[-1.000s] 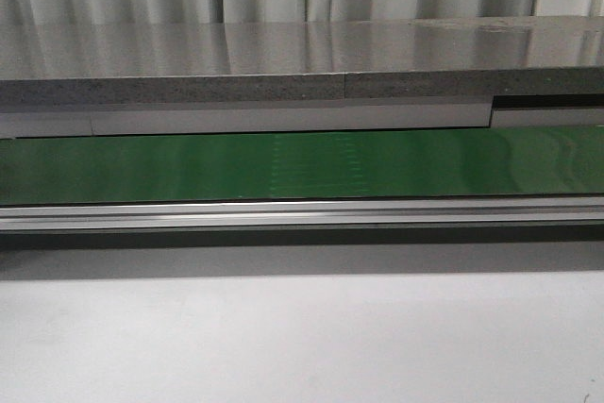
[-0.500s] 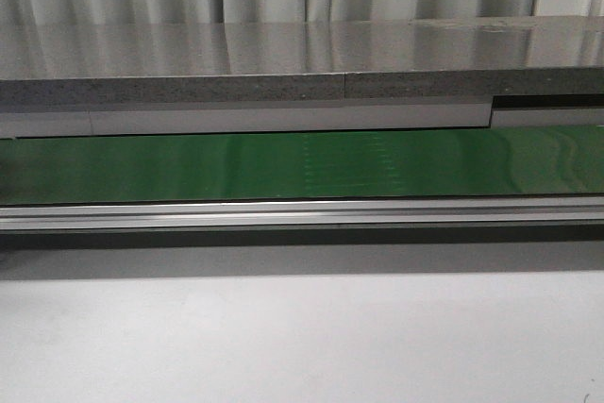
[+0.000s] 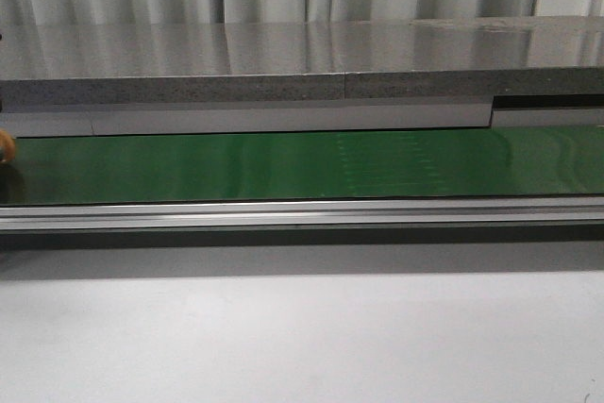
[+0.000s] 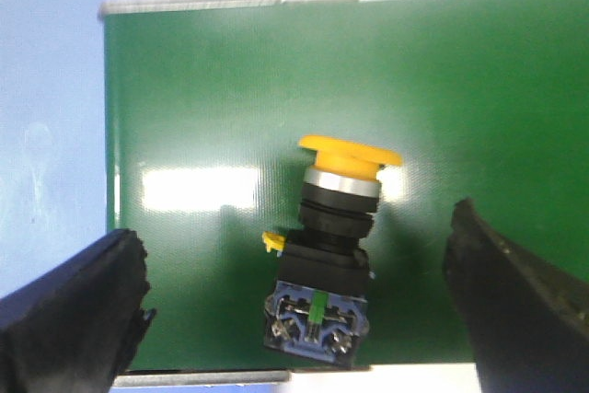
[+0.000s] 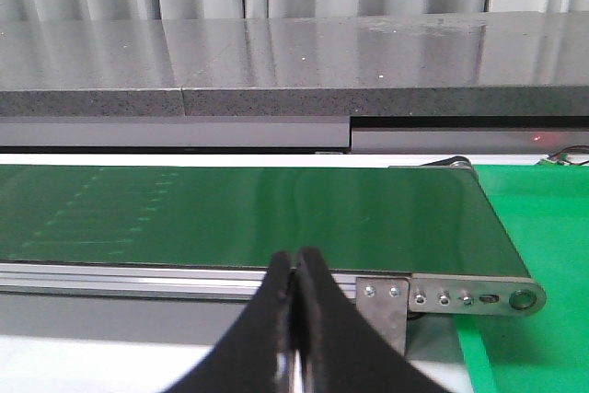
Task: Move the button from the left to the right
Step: 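Release the button onto the belt and raise the left gripper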
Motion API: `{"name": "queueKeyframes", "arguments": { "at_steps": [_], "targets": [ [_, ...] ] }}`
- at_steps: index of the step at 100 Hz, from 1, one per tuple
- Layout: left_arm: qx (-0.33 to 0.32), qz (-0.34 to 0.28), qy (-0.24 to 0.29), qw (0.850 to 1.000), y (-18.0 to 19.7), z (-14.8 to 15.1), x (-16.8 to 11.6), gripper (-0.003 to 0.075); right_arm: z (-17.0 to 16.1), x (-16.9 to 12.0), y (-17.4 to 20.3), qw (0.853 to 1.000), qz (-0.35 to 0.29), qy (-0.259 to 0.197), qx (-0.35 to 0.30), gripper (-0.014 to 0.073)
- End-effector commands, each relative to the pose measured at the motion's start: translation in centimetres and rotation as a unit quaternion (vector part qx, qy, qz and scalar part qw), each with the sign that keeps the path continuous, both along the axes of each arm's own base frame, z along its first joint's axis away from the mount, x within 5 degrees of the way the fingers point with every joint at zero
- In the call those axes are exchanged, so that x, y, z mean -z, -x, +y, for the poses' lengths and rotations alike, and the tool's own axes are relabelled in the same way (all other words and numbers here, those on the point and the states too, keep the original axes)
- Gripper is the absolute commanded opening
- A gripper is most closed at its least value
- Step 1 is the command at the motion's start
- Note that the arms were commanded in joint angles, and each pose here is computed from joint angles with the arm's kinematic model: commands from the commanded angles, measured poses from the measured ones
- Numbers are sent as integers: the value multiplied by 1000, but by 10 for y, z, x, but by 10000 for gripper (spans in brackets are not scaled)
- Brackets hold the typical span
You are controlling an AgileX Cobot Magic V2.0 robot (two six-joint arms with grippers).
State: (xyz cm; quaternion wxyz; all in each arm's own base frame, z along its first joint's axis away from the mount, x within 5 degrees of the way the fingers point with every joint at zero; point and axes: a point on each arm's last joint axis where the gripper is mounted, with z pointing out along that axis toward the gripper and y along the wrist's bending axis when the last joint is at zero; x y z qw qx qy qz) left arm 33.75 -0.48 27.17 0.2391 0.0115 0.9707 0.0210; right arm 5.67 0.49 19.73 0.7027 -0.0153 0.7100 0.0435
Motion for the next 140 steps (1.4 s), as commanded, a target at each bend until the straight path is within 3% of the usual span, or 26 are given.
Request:
{"name": "queueKeyframes", "arguments": {
  "at_steps": [1, 19, 41, 77, 101, 122, 140],
  "targets": [
    [11, -94, 12, 995, 14, -8, -40, 634, -1, -14, 3, 998, -61, 1, 4, -66],
    [26, -192, 23, 981, 59, -13, -63, 634, -1, -14, 3, 998, -61, 1, 4, -66],
    [30, -351, 38, 935, 130, -10, -83, 634, -1, -14, 3, 998, -61, 1, 4, -66],
    [29, -494, 54, 867, 221, -4, -40, 628, -1, -14, 3, 998, -61, 1, 4, -66],
    [27, -488, 57, 870, 242, -2, -3, 628, -1, -14, 3, 998, -61, 1, 4, -66],
    [29, -485, 54, 872, 243, -2, 2, 613, -1, -14, 3, 998, -61, 1, 4, -66],
    [29, -489, 54, 870, 243, -2, 1, 498, -1, -14, 3, 998, -61, 1, 4, -66]
  ]
}}
